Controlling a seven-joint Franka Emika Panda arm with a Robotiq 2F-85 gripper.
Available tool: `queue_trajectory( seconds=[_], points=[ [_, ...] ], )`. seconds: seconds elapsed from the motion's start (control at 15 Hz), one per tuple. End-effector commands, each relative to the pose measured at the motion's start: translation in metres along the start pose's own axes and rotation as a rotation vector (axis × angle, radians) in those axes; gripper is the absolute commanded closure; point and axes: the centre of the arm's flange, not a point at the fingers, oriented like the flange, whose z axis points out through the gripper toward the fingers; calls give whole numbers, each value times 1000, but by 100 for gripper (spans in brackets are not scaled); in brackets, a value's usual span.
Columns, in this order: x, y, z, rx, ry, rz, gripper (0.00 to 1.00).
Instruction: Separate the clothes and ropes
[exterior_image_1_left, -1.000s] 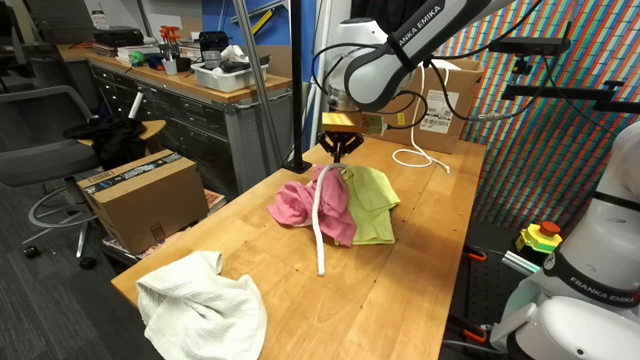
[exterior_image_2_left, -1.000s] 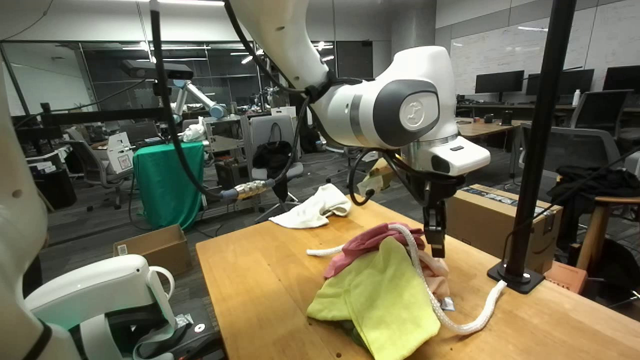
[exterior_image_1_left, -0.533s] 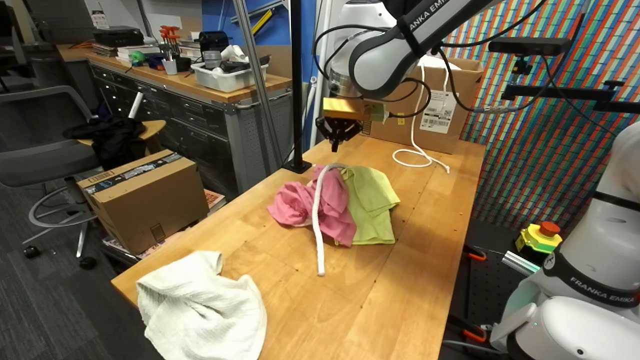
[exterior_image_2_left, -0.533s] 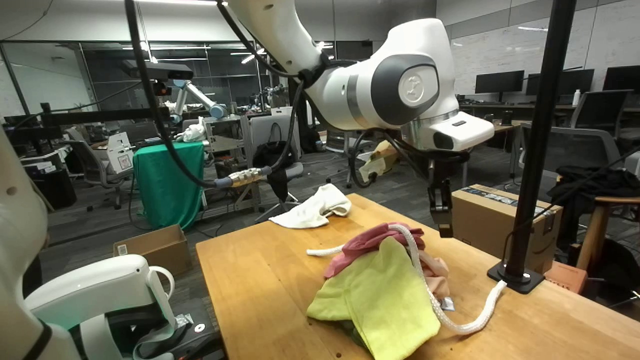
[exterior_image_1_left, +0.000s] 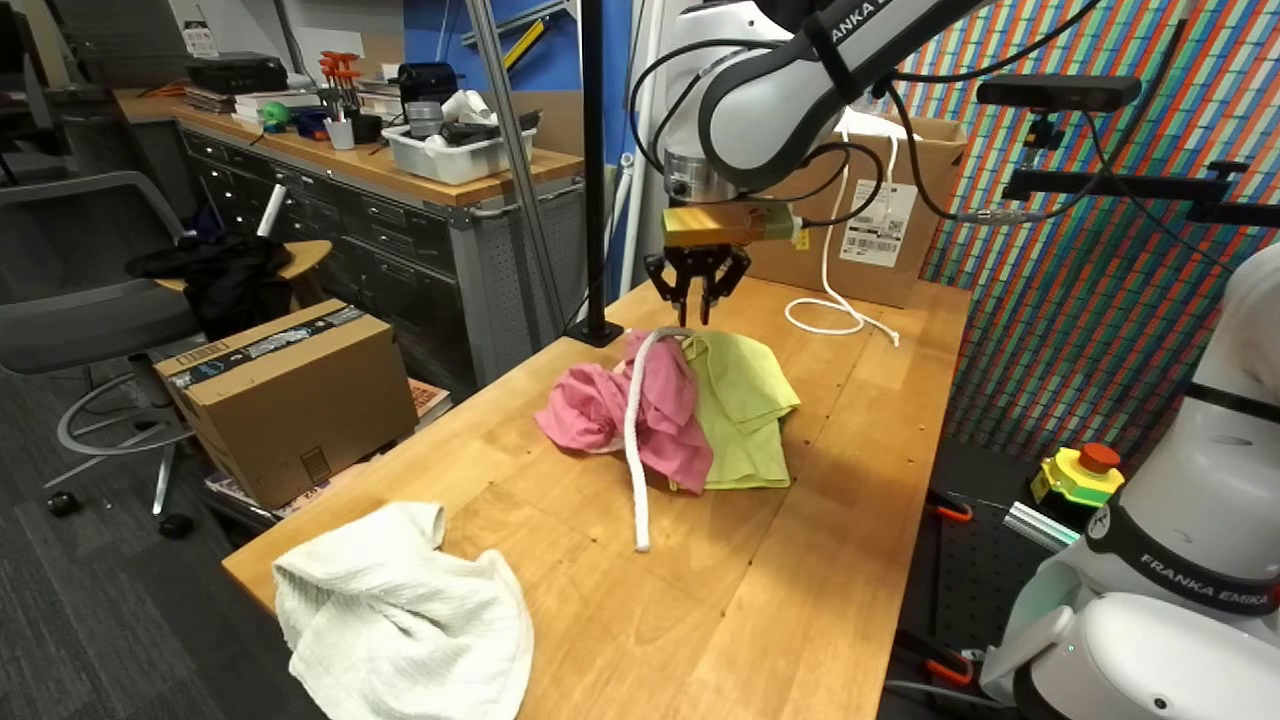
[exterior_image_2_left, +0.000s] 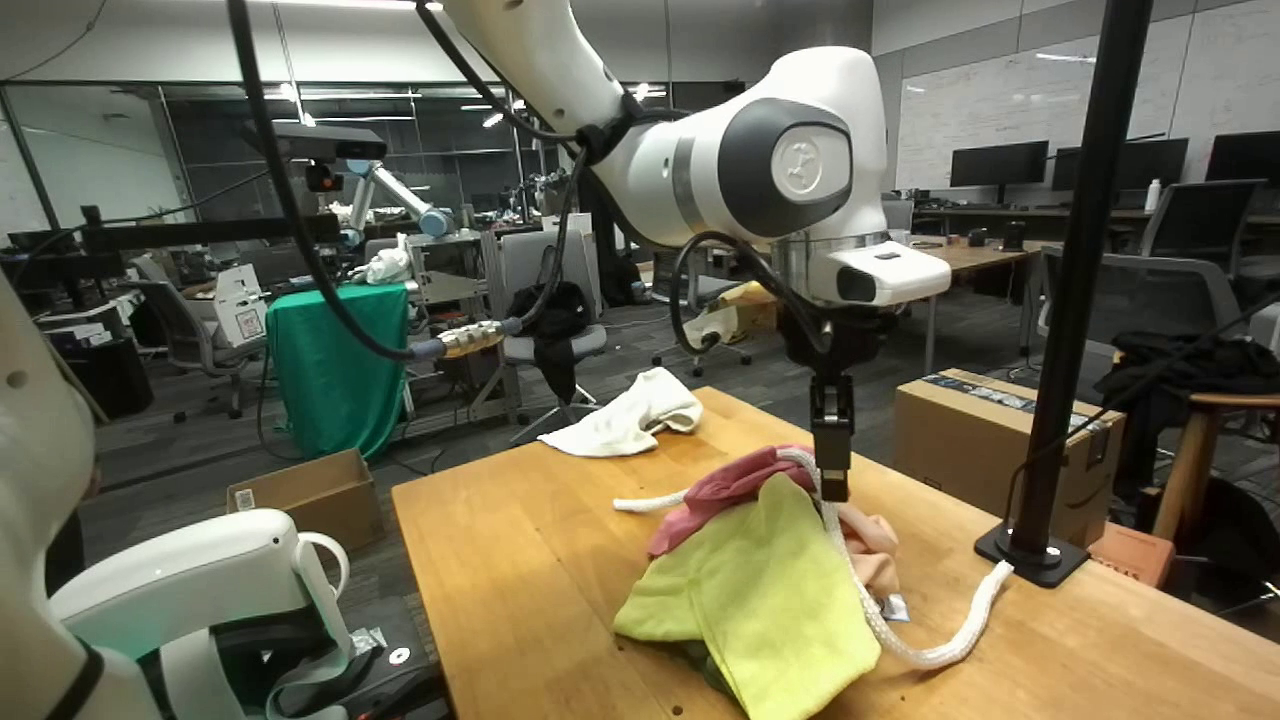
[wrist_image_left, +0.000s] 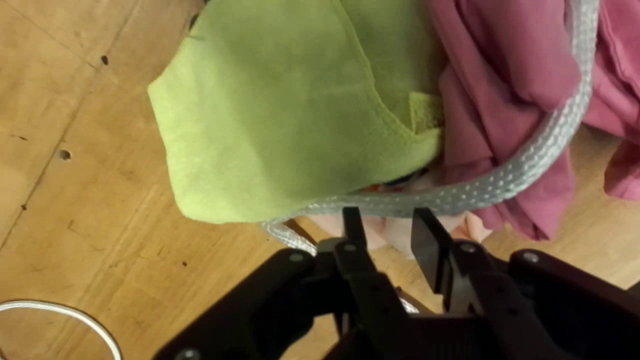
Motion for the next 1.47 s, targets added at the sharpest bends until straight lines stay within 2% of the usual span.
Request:
queue_trajectory(
  seconds=[0.0,0.33,0.8,1.2,1.4],
  points=[
    [-22,10,-16,-21,-62,-56,36],
    [-37,9,-27,-24,-83,-95,2],
    [-50,0,-17,-7,-92,-130,0],
    [-56,15,2,-36,-120,-121,0],
    [-57,19,9,-42,-105,-126,0]
  ],
)
